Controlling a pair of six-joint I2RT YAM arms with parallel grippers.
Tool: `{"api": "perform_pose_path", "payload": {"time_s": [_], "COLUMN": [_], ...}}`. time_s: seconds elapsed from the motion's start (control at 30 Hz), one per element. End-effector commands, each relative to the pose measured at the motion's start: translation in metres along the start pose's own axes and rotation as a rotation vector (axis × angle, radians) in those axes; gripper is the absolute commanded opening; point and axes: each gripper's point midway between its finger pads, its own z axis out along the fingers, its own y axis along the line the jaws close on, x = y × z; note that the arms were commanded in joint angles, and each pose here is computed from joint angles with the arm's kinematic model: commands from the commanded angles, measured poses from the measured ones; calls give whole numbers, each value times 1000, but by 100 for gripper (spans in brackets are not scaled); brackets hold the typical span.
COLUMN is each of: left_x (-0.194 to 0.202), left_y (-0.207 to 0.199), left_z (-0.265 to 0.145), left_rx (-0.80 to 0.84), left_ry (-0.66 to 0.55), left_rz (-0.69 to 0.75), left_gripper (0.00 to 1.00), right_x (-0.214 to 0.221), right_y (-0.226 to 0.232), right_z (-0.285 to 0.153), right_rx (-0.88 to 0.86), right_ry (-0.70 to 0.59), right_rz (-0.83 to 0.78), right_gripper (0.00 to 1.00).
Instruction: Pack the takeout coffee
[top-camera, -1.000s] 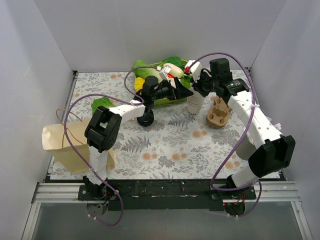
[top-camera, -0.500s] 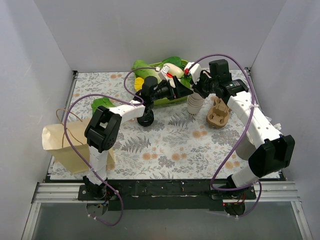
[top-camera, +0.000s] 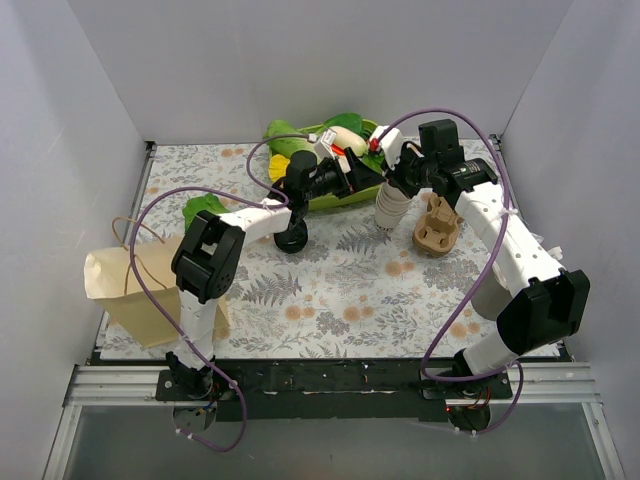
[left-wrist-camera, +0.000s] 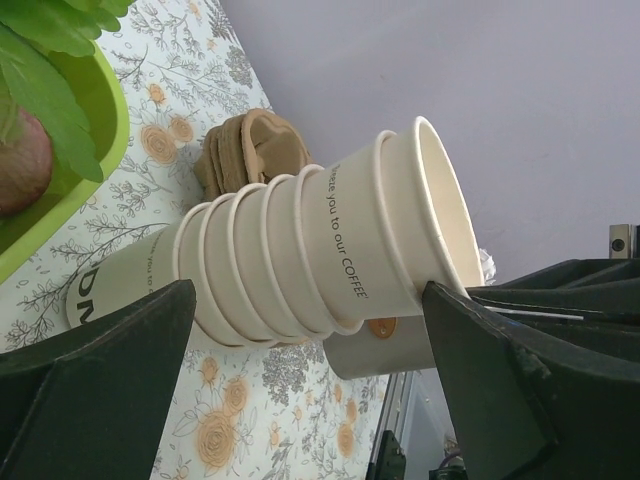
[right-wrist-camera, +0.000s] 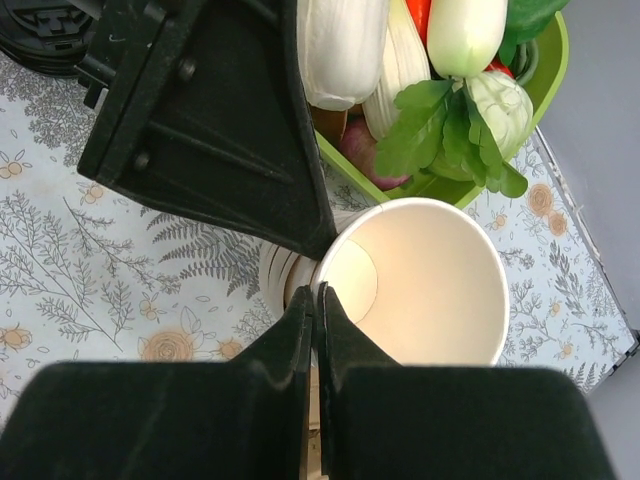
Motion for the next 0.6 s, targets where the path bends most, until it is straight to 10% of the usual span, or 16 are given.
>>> {"api": "perform_pose_path", "payload": {"time_s": [0.0, 0.57], "left_x": [-12, 6], "left_y": [10, 28], "left_z": [7, 0], "left_rx": [-49, -119], "left_ry": [-36, 15], "left_rz": [6, 34], "left_gripper": [98, 98], "right_x": [-19, -61], "right_y": [0, -27], "right_z": [-11, -15], "right_rx": [0, 123], "right_ry": [-67, -232], "right_rz": [-13, 50], "right_gripper": [1, 1]}}
